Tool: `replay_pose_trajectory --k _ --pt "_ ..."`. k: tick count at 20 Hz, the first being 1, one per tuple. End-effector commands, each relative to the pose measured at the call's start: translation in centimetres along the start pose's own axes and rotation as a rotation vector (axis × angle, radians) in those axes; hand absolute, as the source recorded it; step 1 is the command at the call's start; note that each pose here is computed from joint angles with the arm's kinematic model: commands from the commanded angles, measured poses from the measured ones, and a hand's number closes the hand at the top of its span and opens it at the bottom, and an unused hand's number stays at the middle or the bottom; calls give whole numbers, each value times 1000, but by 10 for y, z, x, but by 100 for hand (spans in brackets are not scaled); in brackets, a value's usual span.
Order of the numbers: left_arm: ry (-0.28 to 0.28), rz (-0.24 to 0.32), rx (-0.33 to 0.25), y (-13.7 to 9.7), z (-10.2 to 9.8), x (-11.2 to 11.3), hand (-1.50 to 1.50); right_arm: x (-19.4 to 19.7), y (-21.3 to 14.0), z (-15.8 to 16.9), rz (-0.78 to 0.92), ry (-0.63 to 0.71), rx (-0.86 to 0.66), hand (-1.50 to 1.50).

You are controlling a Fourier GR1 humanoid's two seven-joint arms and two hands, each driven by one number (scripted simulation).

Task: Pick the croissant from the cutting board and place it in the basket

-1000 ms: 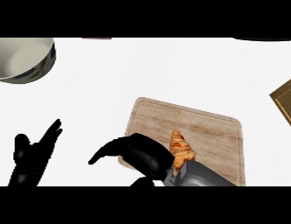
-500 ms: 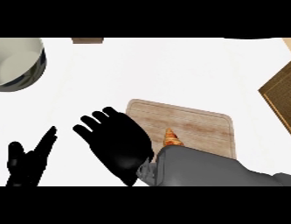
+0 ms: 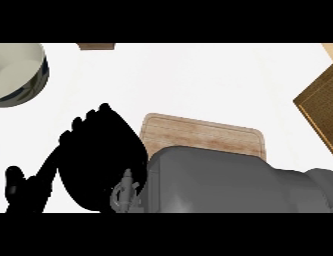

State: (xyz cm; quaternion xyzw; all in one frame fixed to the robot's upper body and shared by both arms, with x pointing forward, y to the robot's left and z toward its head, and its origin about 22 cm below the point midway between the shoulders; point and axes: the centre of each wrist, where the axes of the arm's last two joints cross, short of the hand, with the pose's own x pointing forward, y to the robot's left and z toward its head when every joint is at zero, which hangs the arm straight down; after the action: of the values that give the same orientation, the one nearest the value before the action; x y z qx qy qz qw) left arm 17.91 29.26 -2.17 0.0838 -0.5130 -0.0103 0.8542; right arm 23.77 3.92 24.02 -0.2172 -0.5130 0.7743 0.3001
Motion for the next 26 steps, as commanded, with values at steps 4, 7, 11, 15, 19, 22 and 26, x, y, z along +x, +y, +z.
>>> replay_pose_trajectory --k 4,7,11,15,19,22,26 --pt "110 19 29 -2 -2 -25 0 -4 -33 4 173 104 205 -150" --pt "94 17 21 6 -3 -19 0 -15 -55 7 182 122 226 -150" --pt "80 16 11 13 -6 -14 0 -13 -62 9 153 94 254 -150" --pt "109 5 9 3 -5 -33 0 -11 -43 9 100 110 253 -150" --pt "70 9 7 -4 -5 -14 0 -8 -21 13 63 113 262 -150" --pt "80 22 23 11 -17 -20 0 -4 0 11 47 110 257 -150" --pt "70 18 -6 2 -12 -9 0 -12 28 15 30 130 258 -150"
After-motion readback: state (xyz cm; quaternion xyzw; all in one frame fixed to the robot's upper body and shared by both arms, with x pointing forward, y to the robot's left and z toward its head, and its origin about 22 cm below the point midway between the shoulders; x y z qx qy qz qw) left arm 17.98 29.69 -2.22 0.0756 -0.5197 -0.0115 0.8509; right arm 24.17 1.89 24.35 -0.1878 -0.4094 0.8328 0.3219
